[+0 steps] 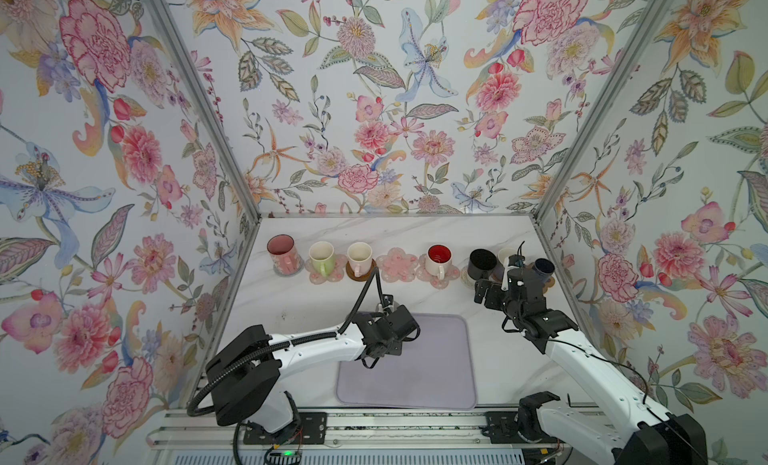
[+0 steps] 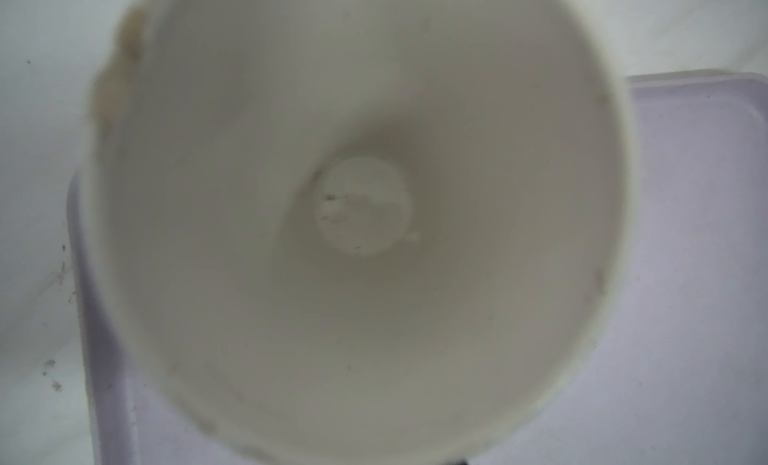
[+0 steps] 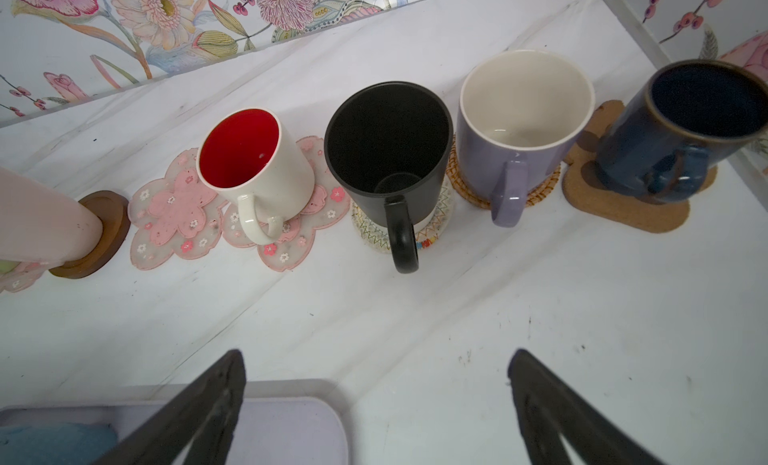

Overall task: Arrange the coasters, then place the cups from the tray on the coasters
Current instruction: 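Lower the left gripper onto the blue floral mug's rim and close it, then lift the blue floral mug and carry it toward the pink flower coaster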

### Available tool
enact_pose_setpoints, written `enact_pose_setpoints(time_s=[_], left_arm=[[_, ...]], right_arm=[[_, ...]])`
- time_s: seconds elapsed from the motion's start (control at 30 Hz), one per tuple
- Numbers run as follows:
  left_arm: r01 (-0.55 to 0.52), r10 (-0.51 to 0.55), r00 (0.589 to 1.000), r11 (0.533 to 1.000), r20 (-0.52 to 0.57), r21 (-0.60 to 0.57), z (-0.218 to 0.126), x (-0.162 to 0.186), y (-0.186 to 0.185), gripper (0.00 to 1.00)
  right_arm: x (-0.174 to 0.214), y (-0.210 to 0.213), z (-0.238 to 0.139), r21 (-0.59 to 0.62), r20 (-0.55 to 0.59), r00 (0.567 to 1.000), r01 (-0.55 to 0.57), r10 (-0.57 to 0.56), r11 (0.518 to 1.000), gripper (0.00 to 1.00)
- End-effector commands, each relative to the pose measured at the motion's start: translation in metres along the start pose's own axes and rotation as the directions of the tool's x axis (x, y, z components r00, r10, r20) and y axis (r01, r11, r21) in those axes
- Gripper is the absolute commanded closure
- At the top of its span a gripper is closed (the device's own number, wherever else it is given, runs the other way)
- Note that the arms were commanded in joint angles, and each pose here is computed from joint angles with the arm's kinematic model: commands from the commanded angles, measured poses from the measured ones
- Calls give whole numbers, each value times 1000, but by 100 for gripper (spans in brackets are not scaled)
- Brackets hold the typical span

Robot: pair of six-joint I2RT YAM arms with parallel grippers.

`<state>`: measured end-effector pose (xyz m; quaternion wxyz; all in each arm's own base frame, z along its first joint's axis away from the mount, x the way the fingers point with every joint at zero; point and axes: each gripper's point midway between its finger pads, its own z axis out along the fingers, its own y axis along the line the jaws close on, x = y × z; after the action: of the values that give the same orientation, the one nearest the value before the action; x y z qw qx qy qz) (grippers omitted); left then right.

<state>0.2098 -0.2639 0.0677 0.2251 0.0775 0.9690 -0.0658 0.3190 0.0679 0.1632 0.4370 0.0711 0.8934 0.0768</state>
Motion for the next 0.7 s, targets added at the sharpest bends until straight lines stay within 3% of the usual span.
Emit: enact_pose_setpoints(time_s=[0.0, 0.3, 0.67], left_arm=[[15, -15, 1000, 1000, 7, -9, -5, -3, 4, 97], [16, -14, 997, 999, 76, -30, -29, -20, 13, 100], [-45, 49, 980, 999, 195, -22, -71, -80, 7, 100]], right_arm=[[1, -1, -1, -5, -4, 1000, 2, -2, 1000, 1], [-2, -1, -3, -9, 2, 1000, 0, 0, 1000, 1], [3, -6, -15, -7, -3, 1000, 16, -16, 1000, 1]])
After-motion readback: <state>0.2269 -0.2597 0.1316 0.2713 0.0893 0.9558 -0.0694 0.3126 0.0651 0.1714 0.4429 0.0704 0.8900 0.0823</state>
